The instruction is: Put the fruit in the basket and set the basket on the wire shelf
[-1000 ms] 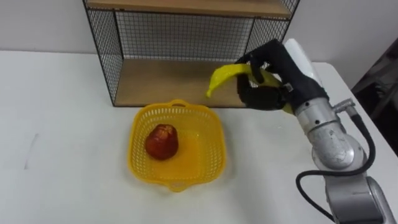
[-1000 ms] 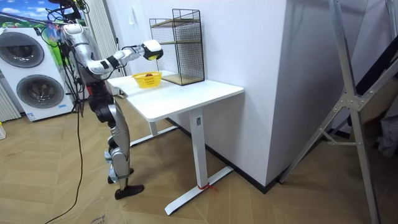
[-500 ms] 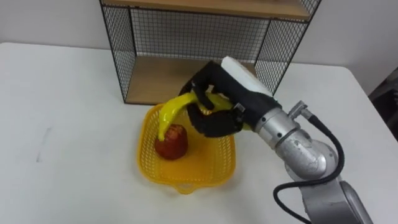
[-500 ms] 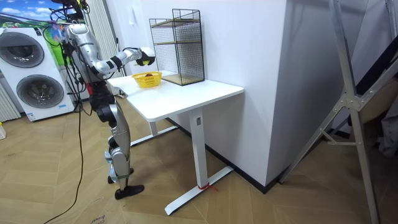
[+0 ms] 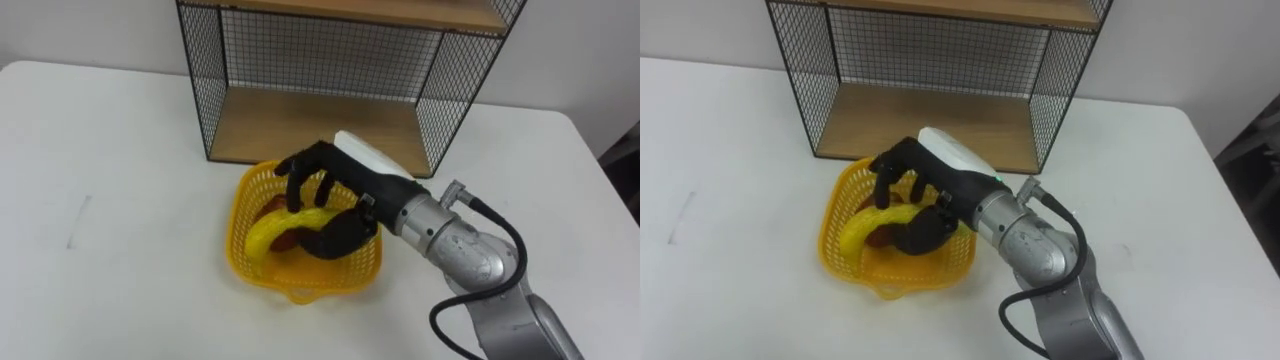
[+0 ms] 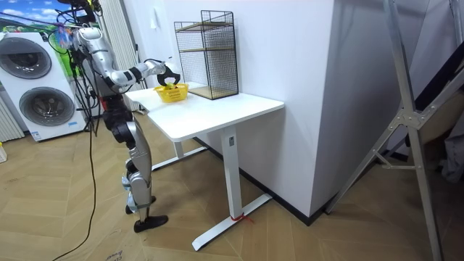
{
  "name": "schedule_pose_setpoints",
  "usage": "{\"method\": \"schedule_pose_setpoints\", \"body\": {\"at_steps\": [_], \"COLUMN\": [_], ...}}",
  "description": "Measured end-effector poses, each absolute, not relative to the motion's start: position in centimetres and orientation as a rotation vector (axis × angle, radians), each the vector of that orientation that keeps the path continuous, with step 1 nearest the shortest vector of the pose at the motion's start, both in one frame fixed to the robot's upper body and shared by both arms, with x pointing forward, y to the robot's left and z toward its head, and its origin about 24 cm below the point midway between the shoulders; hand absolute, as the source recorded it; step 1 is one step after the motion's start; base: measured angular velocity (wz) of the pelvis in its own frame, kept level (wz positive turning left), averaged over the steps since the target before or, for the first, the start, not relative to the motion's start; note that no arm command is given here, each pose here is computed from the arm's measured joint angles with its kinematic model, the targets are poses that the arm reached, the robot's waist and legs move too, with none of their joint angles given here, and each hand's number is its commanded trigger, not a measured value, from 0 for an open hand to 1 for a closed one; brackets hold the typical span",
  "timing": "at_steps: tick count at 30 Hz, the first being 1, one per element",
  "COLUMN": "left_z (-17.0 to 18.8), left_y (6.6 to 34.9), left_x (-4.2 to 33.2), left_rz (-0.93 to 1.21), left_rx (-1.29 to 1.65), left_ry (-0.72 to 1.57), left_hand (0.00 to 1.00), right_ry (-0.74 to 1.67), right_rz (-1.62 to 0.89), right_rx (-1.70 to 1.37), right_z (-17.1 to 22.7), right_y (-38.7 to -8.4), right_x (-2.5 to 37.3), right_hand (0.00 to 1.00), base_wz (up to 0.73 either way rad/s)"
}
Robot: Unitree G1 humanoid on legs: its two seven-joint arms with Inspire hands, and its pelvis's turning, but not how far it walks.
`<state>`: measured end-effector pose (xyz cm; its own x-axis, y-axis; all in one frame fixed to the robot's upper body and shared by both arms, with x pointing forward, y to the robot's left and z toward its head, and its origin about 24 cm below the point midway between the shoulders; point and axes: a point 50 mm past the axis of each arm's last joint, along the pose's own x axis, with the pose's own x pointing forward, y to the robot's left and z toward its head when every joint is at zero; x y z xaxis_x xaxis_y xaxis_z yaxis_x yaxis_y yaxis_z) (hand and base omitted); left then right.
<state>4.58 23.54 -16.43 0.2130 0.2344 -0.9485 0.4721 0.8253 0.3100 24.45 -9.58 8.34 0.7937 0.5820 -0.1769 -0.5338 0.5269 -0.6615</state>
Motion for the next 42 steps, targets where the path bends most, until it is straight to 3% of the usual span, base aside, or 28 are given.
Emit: {"method": "schedule_pose_setpoints", "body": {"at_steps": [24,34,42], "left_z": [-16.5,-16.6,-16.6], "left_y": [23.6,23.5,24.1], "left_x": [4.5,3.8,1.9], "left_rz": [-0.172,-0.179,-0.078], "left_rx": [0.63,0.62,0.528], "left_ry": [1.376,1.395,1.426], "left_hand": [0.0,0.0,0.0], "right_ry": [-0.033,-0.048,-0.121], "right_rz": [0.668,0.646,0.622], "right_rx": [-0.744,-0.512,-0.071], "right_z": [7.7,8.6,10.2], "right_y": [-9.9,-11.4,-13.4], "right_x": [24.7,25.1,25.4], "right_hand": [0.0,0.0,0.0], "base_wz": [0.0,0.0,0.0]}}
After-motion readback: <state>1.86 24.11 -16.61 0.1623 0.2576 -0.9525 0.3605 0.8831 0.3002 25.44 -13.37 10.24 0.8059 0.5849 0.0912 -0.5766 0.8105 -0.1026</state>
